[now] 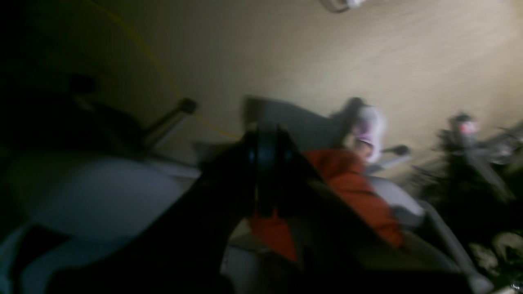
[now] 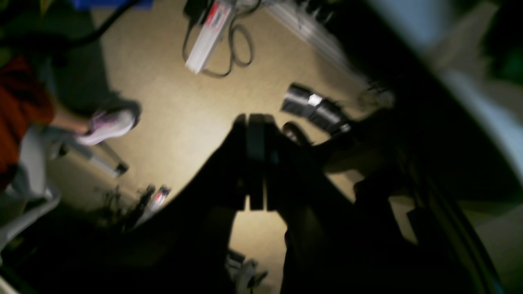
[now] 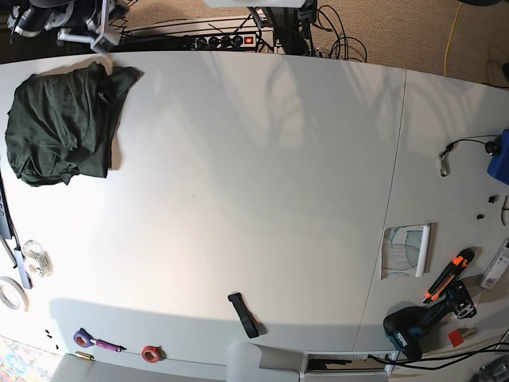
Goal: Layout the t-shirt on the table in an organized manner, then fold the t-shirt properly
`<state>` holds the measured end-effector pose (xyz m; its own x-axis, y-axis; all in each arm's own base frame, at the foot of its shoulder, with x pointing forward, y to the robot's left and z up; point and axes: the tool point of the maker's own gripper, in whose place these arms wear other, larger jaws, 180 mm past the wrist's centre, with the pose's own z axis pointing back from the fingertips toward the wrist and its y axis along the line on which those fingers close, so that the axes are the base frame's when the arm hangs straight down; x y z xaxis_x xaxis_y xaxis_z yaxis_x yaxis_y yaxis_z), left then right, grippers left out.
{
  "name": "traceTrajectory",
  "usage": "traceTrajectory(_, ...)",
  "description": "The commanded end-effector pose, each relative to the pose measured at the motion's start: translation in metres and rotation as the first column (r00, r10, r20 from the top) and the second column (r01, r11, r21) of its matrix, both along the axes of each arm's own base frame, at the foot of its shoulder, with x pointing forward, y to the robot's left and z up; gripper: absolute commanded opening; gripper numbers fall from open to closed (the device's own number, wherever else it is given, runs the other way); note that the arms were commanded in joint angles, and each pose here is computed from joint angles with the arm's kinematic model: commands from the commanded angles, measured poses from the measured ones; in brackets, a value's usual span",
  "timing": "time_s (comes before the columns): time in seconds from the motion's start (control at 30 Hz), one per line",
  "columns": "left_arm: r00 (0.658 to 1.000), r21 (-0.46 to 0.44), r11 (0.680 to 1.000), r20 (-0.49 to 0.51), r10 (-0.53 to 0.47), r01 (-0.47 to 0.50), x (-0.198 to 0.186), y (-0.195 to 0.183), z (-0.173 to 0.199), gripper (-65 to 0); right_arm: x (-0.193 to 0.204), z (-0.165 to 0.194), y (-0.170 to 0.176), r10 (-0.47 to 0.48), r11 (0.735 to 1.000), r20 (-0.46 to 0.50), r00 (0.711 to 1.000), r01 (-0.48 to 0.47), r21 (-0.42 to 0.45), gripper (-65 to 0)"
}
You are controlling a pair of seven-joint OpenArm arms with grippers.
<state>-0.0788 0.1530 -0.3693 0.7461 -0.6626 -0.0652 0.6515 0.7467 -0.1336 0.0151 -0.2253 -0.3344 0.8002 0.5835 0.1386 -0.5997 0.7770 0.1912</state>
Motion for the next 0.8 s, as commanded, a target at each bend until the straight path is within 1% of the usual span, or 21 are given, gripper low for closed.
traceTrajectory(0.0, 1.0, -0.022, 1.0, -0.021, 0.01, -0.01, -0.005, -0.005, 0.005, -65.0, -0.003, 0.003, 0.001, 0.009, 1.0, -0.005, 1.0, -0.009, 0.003, -65.0)
traceTrajectory(0.07, 0.999, -0.06, 0.998, -0.039, 0.034, -0.036, -0.009, -0.012, 0.005, -65.0, -0.011, 0.003, 0.001, 0.009, 1.0, -0.031, 0.999, -0.009, 0.004, -65.0)
traceTrajectory(0.13, 0.996, -0.074, 0.995, -0.073, 0.057, -0.062, -0.019, -0.011, -0.004, -65.0, -0.02, 0.002, 0.003, 0.004, 1.0, -0.054, 0.999, -0.003, 0.01, -65.0)
traceTrajectory(0.23, 0.984, -0.075, 0.99, -0.139, 0.108, -0.12, -0.04, -0.006, -0.023, -65.0, -0.032, -0.002, 0.003, -0.031, 0.999, -0.091, 0.995, 0.033, 0.017, -65.0)
traceTrajectory(0.3, 0.968, -0.052, 0.984, -0.199, 0.155, -0.169, -0.056, 0.003, -0.038, -65.0, -0.042, -0.01, -0.003, -0.079, 0.997, -0.13, 0.988, 0.081, 0.011, -65.0)
traceTrajectory(0.33, 0.957, -0.034, 0.981, -0.229, 0.18, -0.192, -0.062, 0.008, -0.046, -65.0, -0.05, -0.016, -0.009, -0.109, 0.994, -0.161, 0.981, 0.111, 0.0, -65.0)
traceTrajectory(0.43, 0.917, 0.035, 0.964, -0.302, 0.261, -0.263, -0.078, 0.028, -0.07, -64.3, -0.059, -0.042, -0.024, -0.229, 0.972, -0.167, 0.959, 0.235, 0.014, -65.0)
traceTrajectory(0.5, 0.887, 0.082, 0.947, -0.331, 0.321, -0.311, -0.083, 0.042, -0.086, -59.5, -0.071, -0.067, -0.034, -0.29, 0.956, -0.181, 0.94, 0.295, 0.001, -65.0)
traceTrajectory(0.57, 0.861, 0.119, 0.924, -0.336, 0.382, -0.363, -0.083, 0.055, -0.102, -58.4, -0.088, -0.096, -0.044, -0.321, 0.946, -0.221, 0.921, 0.322, -0.033, -65.0)
traceTrajectory(0.63, 0.845, 0.147, 0.903, -0.318, 0.43, -0.404, -0.08, 0.064, -0.119, -58.5, -0.104, -0.124, -0.049, -0.344, 0.938, -0.267, 0.9, 0.341, -0.06, -65.0)
traceTrajectory(0.7, 0.829, 0.161, 0.882, -0.299, 0.472, -0.443, -0.074, 0.065, -0.135, -58.5, -0.112, -0.151, -0.048, -0.38, 0.923, -0.303, 0.874, 0.381, -0.06, -65.0)
traceTrajectory(0.77, 0.81, 0.159, 0.857, -0.279, 0.516, -0.491, -0.067, 0.058, -0.151, -58.5, -0.111, -0.175, -0.043, -0.418, 0.903, -0.33, 0.846, 0.428, -0.046, -65.0)
